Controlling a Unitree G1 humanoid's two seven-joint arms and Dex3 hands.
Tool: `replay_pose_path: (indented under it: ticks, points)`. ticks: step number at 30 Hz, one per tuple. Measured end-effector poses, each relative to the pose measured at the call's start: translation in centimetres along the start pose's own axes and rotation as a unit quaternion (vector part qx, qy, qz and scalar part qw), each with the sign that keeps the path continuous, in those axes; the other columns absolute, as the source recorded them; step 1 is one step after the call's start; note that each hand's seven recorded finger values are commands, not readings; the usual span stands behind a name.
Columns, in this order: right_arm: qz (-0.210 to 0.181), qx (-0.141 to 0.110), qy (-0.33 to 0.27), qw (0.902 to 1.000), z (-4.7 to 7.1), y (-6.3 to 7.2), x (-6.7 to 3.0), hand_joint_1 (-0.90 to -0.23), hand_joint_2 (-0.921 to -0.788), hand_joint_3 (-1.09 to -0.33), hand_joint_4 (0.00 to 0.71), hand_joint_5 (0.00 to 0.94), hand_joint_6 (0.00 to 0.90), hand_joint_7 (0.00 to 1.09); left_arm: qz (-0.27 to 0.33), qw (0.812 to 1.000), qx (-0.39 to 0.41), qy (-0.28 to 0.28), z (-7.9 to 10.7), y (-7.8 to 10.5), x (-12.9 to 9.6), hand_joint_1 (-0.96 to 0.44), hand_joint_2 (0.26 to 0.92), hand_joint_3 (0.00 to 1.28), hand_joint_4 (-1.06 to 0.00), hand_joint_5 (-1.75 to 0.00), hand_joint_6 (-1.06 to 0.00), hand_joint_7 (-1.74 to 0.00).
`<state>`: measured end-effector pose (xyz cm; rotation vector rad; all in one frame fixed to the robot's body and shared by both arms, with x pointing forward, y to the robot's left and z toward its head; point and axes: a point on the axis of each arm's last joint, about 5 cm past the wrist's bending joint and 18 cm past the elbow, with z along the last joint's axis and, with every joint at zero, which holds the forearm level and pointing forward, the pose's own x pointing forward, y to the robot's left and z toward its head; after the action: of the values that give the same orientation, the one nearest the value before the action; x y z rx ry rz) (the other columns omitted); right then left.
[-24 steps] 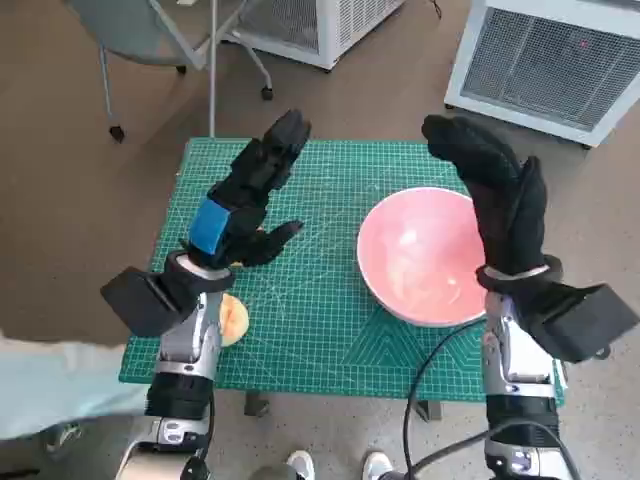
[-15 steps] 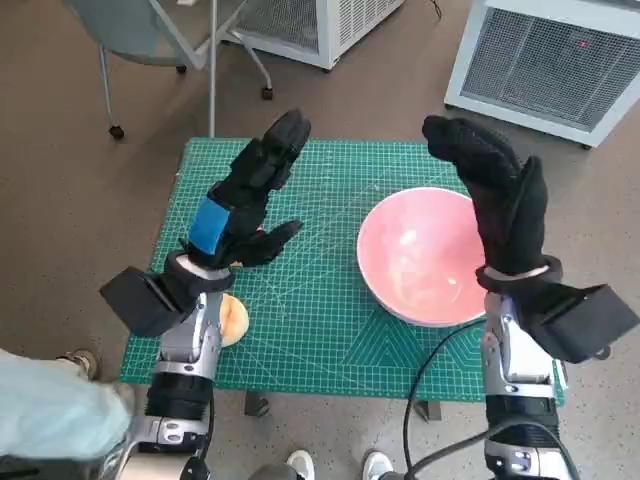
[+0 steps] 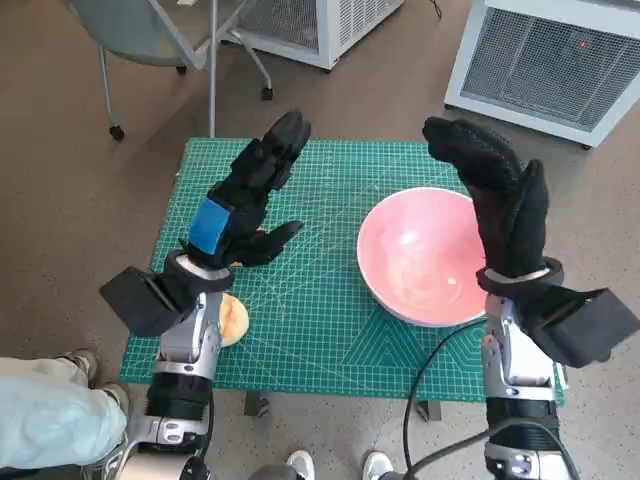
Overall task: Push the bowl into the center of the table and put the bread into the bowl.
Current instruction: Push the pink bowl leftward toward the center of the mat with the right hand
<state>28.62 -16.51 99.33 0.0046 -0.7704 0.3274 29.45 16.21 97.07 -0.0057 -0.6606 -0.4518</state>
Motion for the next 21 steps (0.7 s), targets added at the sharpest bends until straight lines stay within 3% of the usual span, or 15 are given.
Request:
replay_pose_path:
  ticks: [7,14,21]
  points:
    - [-0.01,-0.005,0.002,0.9999,0.0,-0.5,-0.58,-0.693,-0.921,-0.724,0.162,0.003,-0.001,0.49,-0.001,1.0,0.0,0.0,0.0,0.0,0.0,-0.6,0.921,0.3,-0.18,0.0,-0.28,-0.06]
    - [-0.037,-0.018,-0.004,0.9991,0.0,-1.8,-1.37,-0.678,-0.921,-0.728,0.165,0.004,-0.001,0.45,-0.002,1.0,-0.001,0.001,0.0,0.0,-0.1,-0.6,0.921,0.3,-0.18,0.0,-0.28,-0.06]
    - [-0.078,-0.048,0.002,0.9958,-0.3,-3.6,-2.99,-0.665,-0.921,-0.765,0.166,0.003,-0.001,0.42,-0.001,1.0,-0.003,0.001,0.0,0.0,-0.1,-0.59,0.921,0.3,-0.18,0.0,-0.28,-0.06]
